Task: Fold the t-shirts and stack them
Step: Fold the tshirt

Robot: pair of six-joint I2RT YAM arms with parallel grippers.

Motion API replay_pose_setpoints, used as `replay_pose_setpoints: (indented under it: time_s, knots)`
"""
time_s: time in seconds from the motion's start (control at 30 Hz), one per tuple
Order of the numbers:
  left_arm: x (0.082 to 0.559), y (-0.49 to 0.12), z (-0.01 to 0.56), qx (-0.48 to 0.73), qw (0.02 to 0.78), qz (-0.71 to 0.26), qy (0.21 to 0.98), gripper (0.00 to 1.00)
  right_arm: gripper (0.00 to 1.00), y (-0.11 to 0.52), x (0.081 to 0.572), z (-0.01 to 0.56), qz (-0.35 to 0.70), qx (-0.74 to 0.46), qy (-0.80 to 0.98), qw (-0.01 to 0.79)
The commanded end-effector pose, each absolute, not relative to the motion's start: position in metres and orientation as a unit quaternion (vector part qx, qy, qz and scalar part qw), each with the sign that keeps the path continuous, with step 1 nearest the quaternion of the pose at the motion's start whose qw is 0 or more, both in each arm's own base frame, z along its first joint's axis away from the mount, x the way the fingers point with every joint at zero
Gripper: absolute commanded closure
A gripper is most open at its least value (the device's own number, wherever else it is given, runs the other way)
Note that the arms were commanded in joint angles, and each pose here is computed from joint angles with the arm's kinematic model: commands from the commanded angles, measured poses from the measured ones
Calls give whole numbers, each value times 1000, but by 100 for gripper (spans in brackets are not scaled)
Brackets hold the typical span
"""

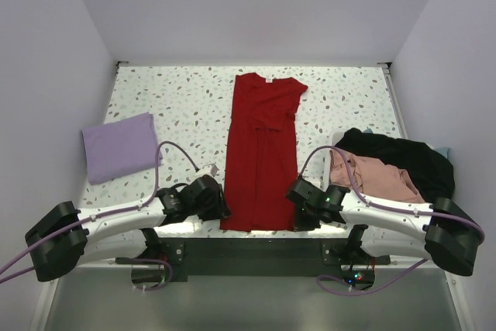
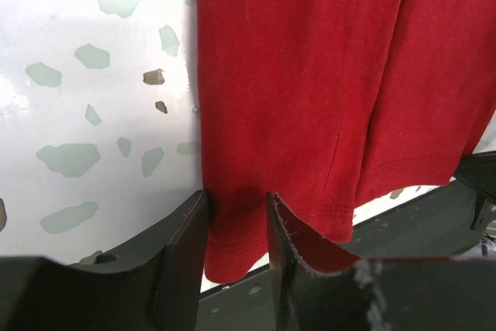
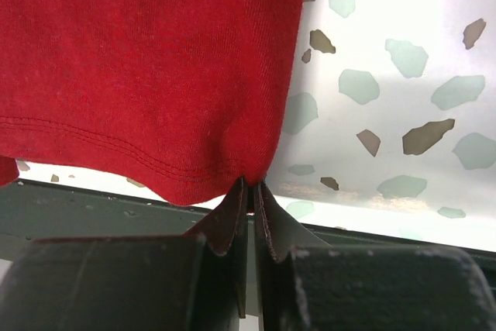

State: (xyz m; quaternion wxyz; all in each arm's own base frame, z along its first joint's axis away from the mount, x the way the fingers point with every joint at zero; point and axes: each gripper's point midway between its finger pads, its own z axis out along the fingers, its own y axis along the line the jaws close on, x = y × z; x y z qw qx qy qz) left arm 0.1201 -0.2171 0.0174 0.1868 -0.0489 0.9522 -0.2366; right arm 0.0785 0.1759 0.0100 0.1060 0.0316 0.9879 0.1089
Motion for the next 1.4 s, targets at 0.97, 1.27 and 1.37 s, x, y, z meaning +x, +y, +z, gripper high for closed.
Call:
replay_pose_setpoints:
  time_s: [0.97, 1.27, 1.37]
  knots:
    - [91, -205, 12, -81, 170, -215, 958, 100, 100, 157, 76, 25, 75, 32, 990, 113]
    - [119, -228, 67, -94, 230, -264, 932, 100, 100, 163, 99, 73, 76, 40, 982, 166]
    - [129, -235, 83, -95, 249, -274, 924, 100, 100, 164, 111, 85, 66, 37, 979, 187]
